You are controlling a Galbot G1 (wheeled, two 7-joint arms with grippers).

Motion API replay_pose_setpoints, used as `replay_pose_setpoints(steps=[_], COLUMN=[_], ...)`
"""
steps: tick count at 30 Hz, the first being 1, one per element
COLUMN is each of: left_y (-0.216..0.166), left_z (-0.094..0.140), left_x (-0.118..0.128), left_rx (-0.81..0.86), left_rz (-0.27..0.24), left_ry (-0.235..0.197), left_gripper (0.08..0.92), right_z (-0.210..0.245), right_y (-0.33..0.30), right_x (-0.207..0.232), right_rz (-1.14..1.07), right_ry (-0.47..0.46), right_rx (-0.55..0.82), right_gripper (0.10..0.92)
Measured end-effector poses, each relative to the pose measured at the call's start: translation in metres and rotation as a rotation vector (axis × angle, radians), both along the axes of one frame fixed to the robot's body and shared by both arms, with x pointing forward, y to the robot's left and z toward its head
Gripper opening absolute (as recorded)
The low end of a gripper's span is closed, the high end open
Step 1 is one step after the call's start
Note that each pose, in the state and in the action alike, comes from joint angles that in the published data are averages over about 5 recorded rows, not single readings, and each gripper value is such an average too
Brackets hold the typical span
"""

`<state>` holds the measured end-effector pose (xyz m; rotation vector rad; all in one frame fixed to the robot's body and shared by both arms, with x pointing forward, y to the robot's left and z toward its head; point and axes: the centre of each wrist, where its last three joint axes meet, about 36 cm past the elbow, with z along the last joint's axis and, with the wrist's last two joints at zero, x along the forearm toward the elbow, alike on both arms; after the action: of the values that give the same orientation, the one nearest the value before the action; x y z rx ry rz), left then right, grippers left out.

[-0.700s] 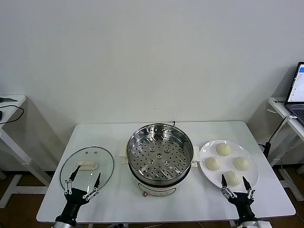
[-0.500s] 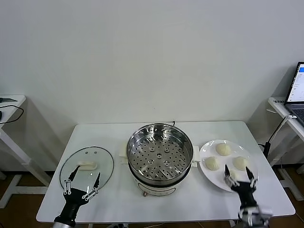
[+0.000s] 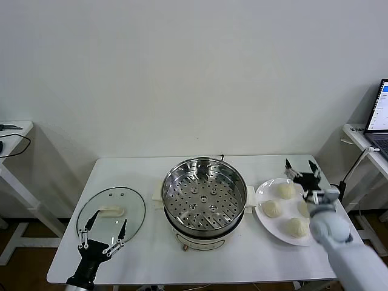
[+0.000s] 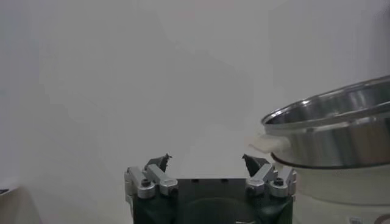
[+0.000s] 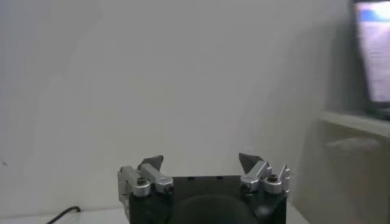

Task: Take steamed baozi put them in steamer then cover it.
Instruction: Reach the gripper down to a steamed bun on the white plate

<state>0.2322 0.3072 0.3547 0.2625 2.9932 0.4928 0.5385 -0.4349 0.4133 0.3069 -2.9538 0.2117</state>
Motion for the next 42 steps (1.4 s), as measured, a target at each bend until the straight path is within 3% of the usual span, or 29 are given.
replay_pose_setpoints(steps=[8,15,25,31,42], left_y=[-0.002,-0.002,-0.001,-0.001,0.002], left_z=[0.004,0.004,0.001,0.000,0.000], left_x=[-0.003,-0.007,-0.011,-0.012,-0.012], left_rx=[-0.001,-0.002,-0.002,-0.002,0.002], left_rz=[-0.002,0.008,0.019,0.023,0.035], left_ry=[-0.005,-0.002,0.006,0.008,0.007], left_gripper=[0.823,0.823,0.823,0.823,0.823], right_z=[0.046,0.085,0.094,0.086,0.069], right_y=[-0.042,-0.052,-0.043,-0.039,-0.025], right_x=[0.068,0.110,0.136,0.143,0.155], right_rz=[0.481,0.857,1.080,1.086,1.058], right_ry=[0.139,0.365,0.669,0.733,0.732], right_rx=[-0.342,-0.674,-0.981,-1.058,-1.130], right_gripper=[0.823,0.823,0.823,0.823,0.823])
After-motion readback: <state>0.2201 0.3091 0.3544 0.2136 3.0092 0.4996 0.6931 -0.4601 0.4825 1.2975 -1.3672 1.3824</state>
